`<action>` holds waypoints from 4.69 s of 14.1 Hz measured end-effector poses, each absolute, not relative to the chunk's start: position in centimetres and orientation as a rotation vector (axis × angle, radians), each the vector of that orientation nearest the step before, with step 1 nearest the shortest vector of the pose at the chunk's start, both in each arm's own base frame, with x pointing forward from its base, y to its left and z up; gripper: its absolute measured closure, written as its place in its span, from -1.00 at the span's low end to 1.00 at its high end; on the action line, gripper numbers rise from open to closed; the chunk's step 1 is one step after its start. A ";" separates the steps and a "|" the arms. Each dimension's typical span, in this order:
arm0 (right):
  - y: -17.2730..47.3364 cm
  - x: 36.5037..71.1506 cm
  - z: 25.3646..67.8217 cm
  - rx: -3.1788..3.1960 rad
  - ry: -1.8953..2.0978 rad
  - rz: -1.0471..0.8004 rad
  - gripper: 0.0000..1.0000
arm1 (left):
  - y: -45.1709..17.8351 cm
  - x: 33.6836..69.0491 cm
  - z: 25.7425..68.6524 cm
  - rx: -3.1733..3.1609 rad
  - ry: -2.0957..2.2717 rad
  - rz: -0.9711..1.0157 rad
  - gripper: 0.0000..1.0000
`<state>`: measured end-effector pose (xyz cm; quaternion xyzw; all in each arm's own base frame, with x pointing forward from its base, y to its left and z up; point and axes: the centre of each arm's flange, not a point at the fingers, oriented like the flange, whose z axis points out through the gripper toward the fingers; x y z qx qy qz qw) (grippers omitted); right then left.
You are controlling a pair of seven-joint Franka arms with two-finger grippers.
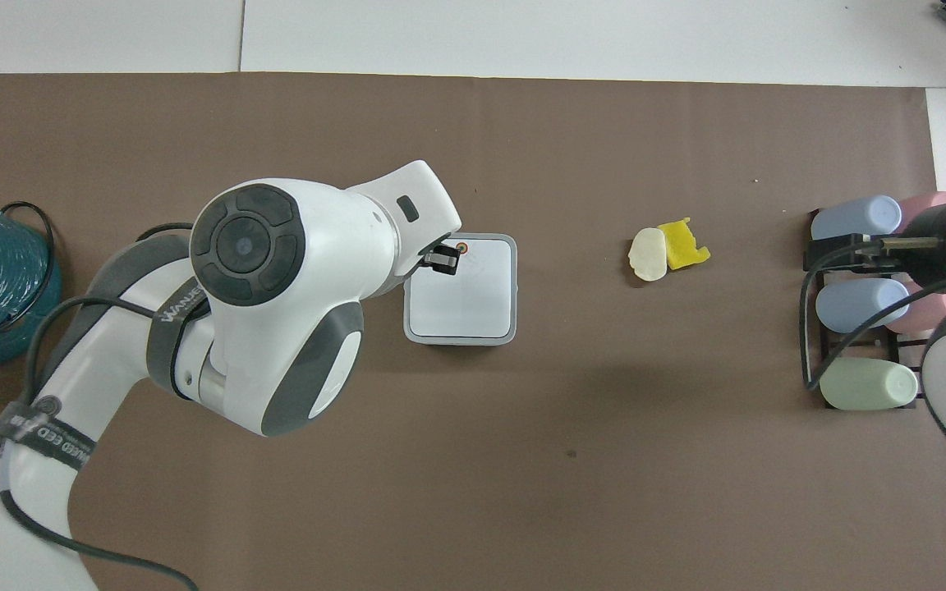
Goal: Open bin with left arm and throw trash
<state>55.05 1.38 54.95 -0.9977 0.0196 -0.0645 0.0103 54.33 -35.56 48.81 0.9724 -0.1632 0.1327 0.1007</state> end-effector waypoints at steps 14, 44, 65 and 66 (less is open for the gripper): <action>11.7 61.1 30.8 -3.049 -0.447 -0.303 -1.00 | -40.5 54.5 41.3 2.849 -0.543 0.416 0.98; 32.6 57.0 43.8 -2.733 0.363 -0.015 0.81 | -6.1 59.0 43.9 3.066 -0.418 0.245 -0.91; 24.9 61.5 47.2 -2.891 0.260 -0.365 -1.00 | -2.2 59.1 30.7 2.800 -1.390 0.054 -1.00; 22.3 62.4 47.2 -2.931 0.209 -0.396 -1.00 | -2.2 59.0 30.7 2.797 -1.395 0.051 -1.00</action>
